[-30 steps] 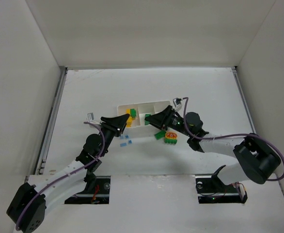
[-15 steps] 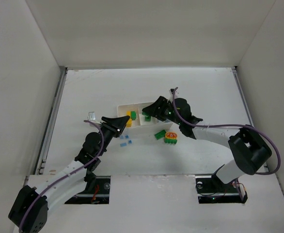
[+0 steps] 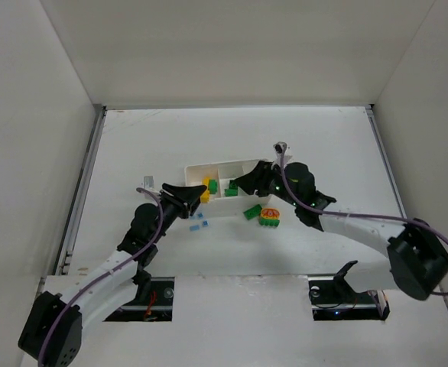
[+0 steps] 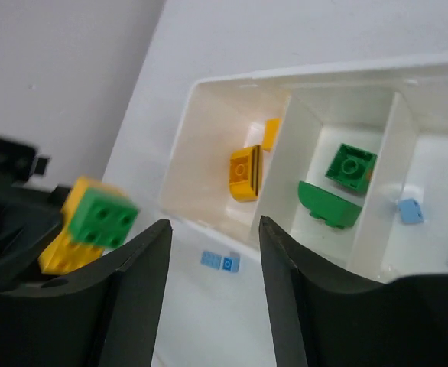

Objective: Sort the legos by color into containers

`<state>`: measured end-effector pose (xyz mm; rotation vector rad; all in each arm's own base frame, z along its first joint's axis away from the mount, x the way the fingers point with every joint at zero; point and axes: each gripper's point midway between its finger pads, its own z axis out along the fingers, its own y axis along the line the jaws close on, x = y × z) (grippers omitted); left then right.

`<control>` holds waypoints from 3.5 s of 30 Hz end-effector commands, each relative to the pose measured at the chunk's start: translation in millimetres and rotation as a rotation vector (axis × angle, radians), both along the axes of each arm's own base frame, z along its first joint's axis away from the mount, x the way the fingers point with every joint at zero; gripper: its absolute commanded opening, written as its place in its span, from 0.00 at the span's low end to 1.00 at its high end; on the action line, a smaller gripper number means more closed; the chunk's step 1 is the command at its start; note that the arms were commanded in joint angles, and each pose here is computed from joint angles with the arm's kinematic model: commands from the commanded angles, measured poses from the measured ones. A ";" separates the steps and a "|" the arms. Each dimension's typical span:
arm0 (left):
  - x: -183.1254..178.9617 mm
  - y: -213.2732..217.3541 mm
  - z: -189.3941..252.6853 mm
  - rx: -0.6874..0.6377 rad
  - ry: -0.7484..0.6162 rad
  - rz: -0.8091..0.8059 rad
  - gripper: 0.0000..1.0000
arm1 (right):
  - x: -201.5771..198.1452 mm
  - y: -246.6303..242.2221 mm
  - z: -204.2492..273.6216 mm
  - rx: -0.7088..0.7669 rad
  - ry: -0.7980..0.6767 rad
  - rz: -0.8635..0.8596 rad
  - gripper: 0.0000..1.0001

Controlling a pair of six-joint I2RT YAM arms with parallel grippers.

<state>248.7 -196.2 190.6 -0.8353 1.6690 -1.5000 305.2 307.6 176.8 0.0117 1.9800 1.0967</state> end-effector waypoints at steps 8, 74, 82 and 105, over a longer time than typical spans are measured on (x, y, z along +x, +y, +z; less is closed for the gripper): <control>-9.1 -14.1 34.1 -0.117 0.033 -0.144 0.14 | -52.2 24.8 57.9 -0.002 -0.305 0.209 0.86; 48.6 -4.0 20.0 0.239 -0.087 0.013 0.13 | 49.6 1.0 -8.3 -0.083 -0.044 -0.101 0.54; 71.9 1.4 -11.6 0.428 -0.018 0.033 0.13 | 46.0 1.9 -2.5 -0.084 -0.059 -0.103 0.69; 108.4 9.9 -71.6 1.048 0.110 0.048 0.32 | -53.8 -105.0 -71.4 -0.481 0.003 -0.356 0.81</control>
